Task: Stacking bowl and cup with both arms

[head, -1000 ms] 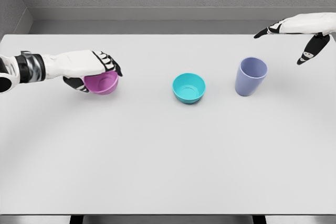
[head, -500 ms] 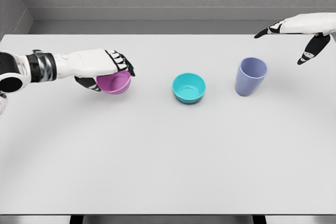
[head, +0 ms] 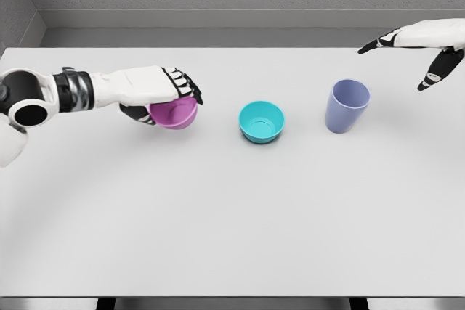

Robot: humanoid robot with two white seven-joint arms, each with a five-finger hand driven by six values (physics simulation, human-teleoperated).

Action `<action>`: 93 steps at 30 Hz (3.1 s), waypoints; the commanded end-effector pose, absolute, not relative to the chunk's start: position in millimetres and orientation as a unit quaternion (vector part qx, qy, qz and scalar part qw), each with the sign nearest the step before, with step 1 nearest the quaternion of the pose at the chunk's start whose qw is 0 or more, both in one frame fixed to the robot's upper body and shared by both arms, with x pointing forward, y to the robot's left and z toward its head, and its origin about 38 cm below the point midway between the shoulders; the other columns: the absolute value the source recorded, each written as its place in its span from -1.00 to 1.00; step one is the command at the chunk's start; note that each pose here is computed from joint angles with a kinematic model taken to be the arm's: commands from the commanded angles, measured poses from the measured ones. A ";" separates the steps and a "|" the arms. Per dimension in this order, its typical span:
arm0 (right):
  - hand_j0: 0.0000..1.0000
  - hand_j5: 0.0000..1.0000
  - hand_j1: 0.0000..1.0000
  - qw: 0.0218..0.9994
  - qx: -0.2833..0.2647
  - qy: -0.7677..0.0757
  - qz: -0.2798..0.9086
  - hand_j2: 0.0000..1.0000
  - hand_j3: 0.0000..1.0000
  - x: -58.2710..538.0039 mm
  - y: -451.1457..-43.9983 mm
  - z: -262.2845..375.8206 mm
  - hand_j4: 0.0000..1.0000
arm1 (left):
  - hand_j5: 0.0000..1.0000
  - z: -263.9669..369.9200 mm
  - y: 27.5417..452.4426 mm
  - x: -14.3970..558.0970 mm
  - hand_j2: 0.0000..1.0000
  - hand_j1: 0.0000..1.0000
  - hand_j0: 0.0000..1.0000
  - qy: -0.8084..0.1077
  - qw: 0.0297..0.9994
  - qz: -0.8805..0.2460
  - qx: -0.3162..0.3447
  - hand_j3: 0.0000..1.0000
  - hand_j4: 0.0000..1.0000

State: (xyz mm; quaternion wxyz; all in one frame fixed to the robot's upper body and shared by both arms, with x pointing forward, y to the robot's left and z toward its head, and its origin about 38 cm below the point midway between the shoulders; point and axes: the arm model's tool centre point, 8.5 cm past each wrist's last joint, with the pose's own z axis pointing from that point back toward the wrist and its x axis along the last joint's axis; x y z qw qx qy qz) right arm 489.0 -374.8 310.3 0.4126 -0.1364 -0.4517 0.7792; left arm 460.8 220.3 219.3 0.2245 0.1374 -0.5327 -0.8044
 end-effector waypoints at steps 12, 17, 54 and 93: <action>1.00 1.00 1.00 0.414 -0.136 -0.453 0.778 1.00 1.00 489.3 -374.5 310.8 1.00 | 0.12 223.0 196.9 462.4 0.12 0.12 0.12 -0.550 0.210 -0.798 0.127 0.12 0.12; 1.00 1.00 1.00 0.413 -0.135 -0.454 0.778 1.00 1.00 489.5 -373.7 310.8 1.00 | 0.12 224.2 190.8 462.6 0.12 0.12 0.12 -0.554 0.206 -0.797 0.124 0.12 0.12; 1.00 1.00 1.00 0.414 -0.136 -0.453 0.778 1.00 1.00 489.3 -374.5 310.8 1.00 | 0.10 231.2 117.8 470.5 0.10 0.10 0.10 -0.557 0.150 -0.808 0.119 0.10 0.10; 1.00 1.00 1.00 0.415 -0.136 -0.453 0.777 1.00 1.00 488.7 -376.0 310.4 1.00 | 0.09 219.4 67.3 483.8 0.09 0.09 0.09 -0.545 0.147 -0.819 0.106 0.09 0.09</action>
